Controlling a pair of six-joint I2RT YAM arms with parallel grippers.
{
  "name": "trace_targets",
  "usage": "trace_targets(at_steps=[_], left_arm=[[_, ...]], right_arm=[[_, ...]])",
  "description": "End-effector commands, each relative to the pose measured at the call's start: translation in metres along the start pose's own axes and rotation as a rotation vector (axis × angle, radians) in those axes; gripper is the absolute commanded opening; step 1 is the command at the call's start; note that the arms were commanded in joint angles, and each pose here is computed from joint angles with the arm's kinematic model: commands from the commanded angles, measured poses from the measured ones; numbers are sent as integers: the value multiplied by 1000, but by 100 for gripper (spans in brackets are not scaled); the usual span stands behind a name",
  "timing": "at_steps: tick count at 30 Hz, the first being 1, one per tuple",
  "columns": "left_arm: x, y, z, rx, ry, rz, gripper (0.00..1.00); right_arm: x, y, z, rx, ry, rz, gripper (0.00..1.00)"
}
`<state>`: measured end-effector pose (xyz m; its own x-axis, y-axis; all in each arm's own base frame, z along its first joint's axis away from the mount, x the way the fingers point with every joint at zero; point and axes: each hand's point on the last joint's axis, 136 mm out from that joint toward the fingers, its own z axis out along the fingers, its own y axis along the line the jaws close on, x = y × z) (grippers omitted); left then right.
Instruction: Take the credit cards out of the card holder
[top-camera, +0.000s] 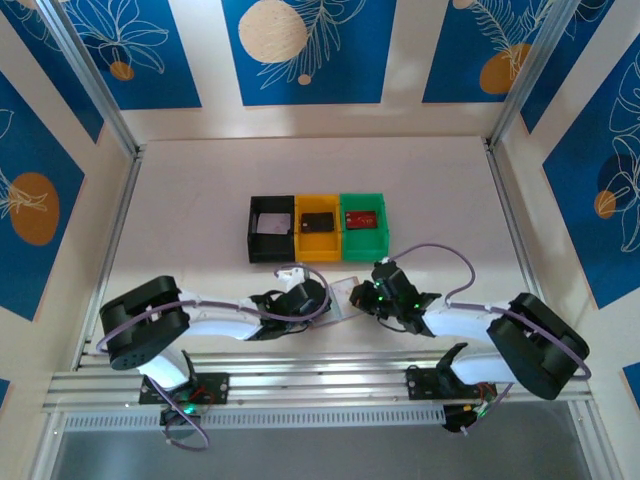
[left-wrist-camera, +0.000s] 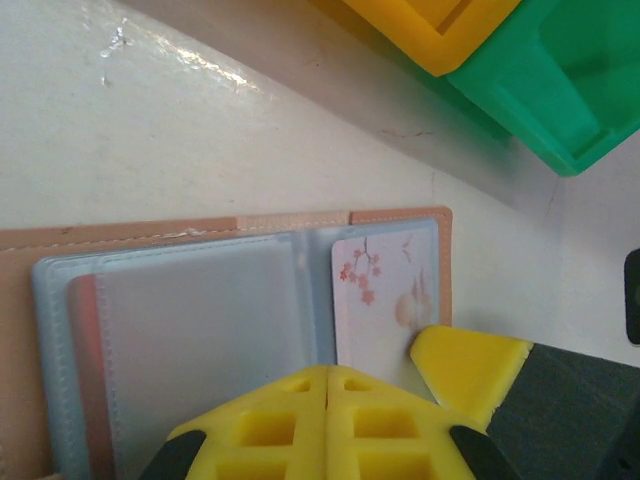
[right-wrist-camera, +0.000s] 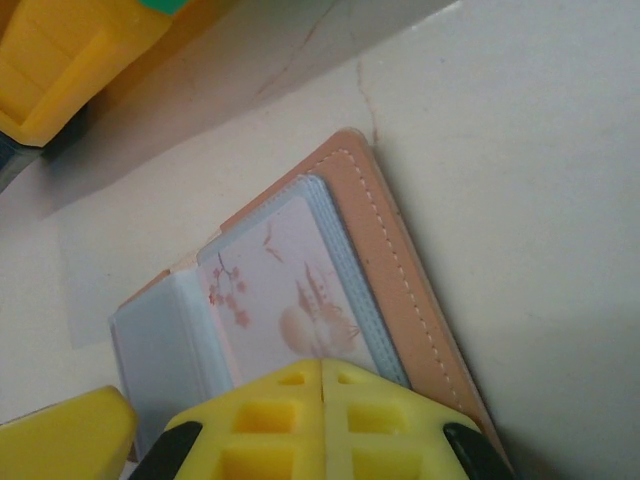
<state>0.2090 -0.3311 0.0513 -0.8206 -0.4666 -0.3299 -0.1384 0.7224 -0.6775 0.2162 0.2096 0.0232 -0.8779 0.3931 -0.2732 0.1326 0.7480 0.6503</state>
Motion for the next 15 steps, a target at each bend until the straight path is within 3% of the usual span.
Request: trace_targets(at_steps=[1, 6, 10, 15], left_arm=[[4, -1, 2, -11, 12, -6, 0], [6, -15, 5, -17, 31, -1, 0], [8, -24, 7, -30, 44, 16, 5], [10, -23, 12, -58, 50, 16, 6]], right_arm=[[13, -15, -8, 60, 60, -12, 3], [-1, 5, -29, 37, 31, -74, 5], [-15, -5, -39, 45, -18, -52, 6], [-19, -10, -40, 20, 7, -25, 8]])
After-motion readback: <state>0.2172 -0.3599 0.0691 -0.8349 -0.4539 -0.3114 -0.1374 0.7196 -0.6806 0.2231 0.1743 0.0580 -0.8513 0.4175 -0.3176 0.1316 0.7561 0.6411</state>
